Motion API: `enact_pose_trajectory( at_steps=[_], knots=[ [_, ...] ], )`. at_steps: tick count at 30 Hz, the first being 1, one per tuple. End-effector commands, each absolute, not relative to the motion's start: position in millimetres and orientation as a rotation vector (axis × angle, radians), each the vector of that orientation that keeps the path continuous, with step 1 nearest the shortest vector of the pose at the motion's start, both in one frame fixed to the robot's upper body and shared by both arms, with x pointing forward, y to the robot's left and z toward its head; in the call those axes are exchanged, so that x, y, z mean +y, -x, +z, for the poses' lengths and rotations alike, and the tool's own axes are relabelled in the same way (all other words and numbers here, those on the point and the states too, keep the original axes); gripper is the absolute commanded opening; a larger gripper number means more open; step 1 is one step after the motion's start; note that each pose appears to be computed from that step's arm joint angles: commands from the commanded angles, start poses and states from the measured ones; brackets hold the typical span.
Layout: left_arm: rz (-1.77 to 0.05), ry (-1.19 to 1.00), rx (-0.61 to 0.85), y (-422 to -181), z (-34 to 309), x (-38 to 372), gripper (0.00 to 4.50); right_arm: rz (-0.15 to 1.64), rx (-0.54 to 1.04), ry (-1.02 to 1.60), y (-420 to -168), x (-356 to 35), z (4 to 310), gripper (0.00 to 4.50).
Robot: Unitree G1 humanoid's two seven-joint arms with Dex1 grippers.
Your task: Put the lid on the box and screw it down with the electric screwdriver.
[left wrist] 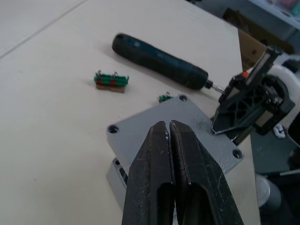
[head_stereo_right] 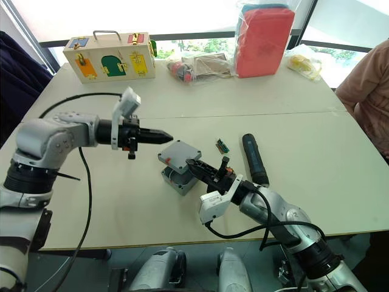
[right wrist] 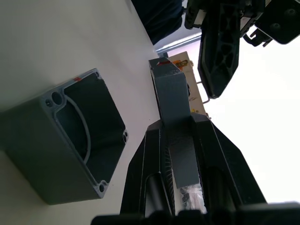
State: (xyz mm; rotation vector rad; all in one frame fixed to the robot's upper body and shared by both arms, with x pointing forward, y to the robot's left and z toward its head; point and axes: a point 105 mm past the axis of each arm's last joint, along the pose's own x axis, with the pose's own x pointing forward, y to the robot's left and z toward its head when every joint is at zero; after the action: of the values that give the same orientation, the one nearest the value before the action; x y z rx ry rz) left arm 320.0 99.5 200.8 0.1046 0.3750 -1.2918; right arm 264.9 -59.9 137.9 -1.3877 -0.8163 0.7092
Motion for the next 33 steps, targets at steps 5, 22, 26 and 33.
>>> enact_pose_trajectory(
  at_steps=[5,22,26,33],
  knots=[
    [-1.312,-0.238,0.338,-320,187,95,0.08,0.711,-0.828,1.401,-262,-57,132,0.13],
    [-1.346,-0.3,0.379,-319,162,89,0.08,0.754,-0.803,1.412,-256,-53,114,0.13],
    [-1.357,-0.317,0.383,-316,157,87,0.08,0.762,-0.797,1.413,-253,-53,110,0.13],
    [-1.385,-0.409,0.4,-309,143,83,0.08,0.772,-0.782,1.41,-252,-53,104,0.13]
  ],
)
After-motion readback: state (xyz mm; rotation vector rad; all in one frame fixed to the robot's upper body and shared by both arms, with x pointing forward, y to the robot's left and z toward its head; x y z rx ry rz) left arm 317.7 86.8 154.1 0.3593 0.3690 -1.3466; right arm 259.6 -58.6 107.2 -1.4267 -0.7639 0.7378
